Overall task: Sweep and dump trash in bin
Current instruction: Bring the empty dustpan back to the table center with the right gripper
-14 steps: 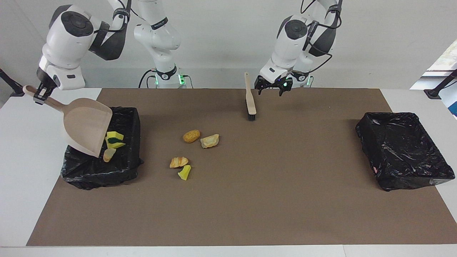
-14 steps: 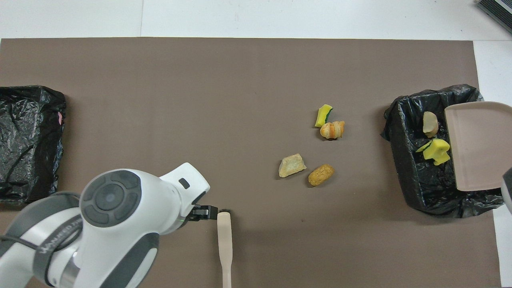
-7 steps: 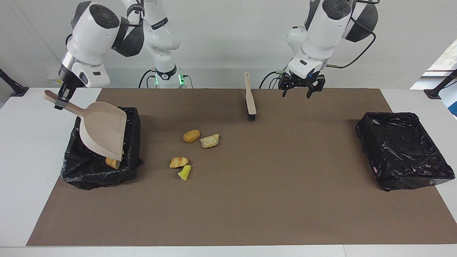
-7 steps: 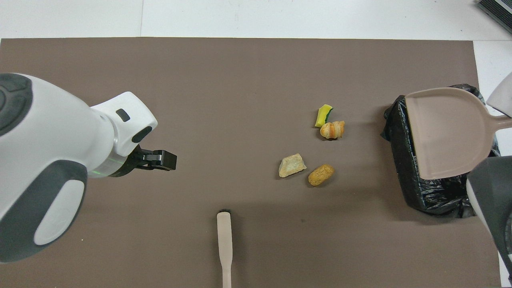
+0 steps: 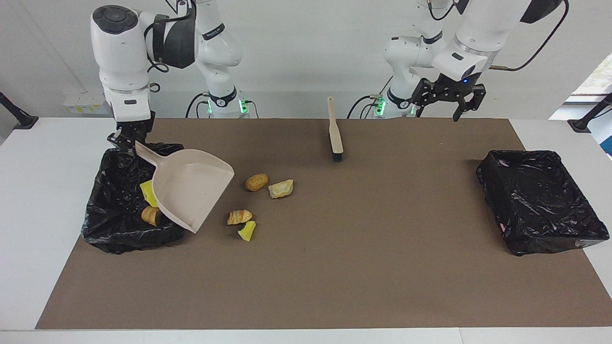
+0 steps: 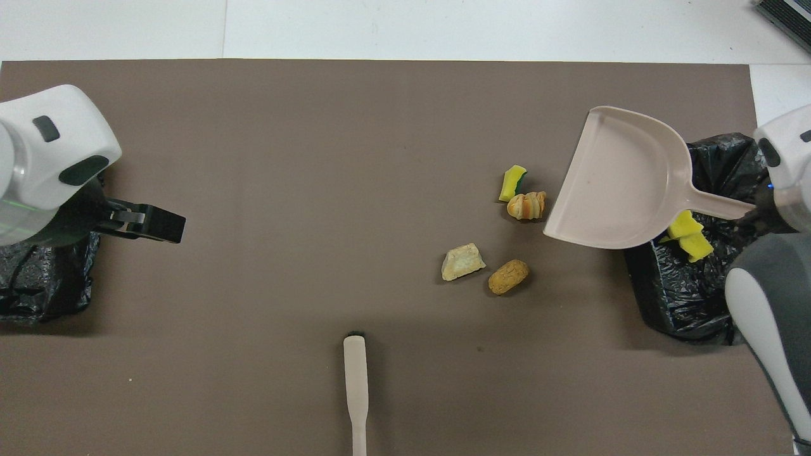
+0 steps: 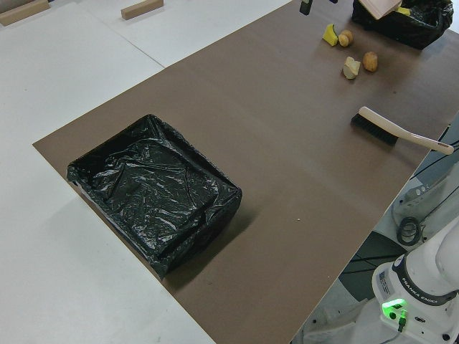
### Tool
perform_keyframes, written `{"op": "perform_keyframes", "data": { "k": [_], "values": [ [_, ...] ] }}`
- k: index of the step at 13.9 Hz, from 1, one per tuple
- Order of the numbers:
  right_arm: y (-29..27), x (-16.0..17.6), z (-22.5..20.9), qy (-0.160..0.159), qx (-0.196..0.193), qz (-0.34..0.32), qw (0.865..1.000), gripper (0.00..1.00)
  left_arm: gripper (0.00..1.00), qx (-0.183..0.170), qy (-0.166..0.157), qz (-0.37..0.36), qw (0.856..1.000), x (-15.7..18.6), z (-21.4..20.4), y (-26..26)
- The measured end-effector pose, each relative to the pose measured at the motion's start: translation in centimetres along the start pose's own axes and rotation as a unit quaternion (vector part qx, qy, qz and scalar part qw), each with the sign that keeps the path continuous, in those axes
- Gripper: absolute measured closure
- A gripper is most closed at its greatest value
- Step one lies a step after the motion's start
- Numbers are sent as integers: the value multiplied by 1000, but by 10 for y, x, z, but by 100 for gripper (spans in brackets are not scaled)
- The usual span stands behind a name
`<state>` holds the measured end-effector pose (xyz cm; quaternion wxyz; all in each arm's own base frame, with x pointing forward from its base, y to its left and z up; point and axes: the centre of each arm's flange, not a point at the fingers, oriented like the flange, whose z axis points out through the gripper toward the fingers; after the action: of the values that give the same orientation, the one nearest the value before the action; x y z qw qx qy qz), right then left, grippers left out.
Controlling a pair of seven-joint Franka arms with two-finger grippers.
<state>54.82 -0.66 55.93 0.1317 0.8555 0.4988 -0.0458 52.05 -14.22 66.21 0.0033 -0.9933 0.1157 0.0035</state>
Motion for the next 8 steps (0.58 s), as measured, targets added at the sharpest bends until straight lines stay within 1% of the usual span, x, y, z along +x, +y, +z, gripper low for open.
{"op": "perform_keyframes", "data": {
  "k": [2, 3, 5, 7, 8],
  "values": [
    [-22, 38, 0, 17, 28, 93, 995, 67, 0, 5, 0, 11, 1000, 5, 0, -1],
    [-31, 56, 5, 26, 48, 137, 989, 67, 0, 3, -2, 13, 1000, 7, 1, 0],
    [-44, 88, 22, 35, 89, 217, 971, 67, 0, -3, -6, 7, 1000, 12, 7, -6],
    [-62, 135, 34, 46, 101, 284, 952, 67, 0, -8, -6, 0, 1000, 15, 8, -17],
    [-78, 165, 39, 51, 103, 315, 942, 67, 0, -9, -3, -3, 1000, 15, 6, -20]
  ]
}}
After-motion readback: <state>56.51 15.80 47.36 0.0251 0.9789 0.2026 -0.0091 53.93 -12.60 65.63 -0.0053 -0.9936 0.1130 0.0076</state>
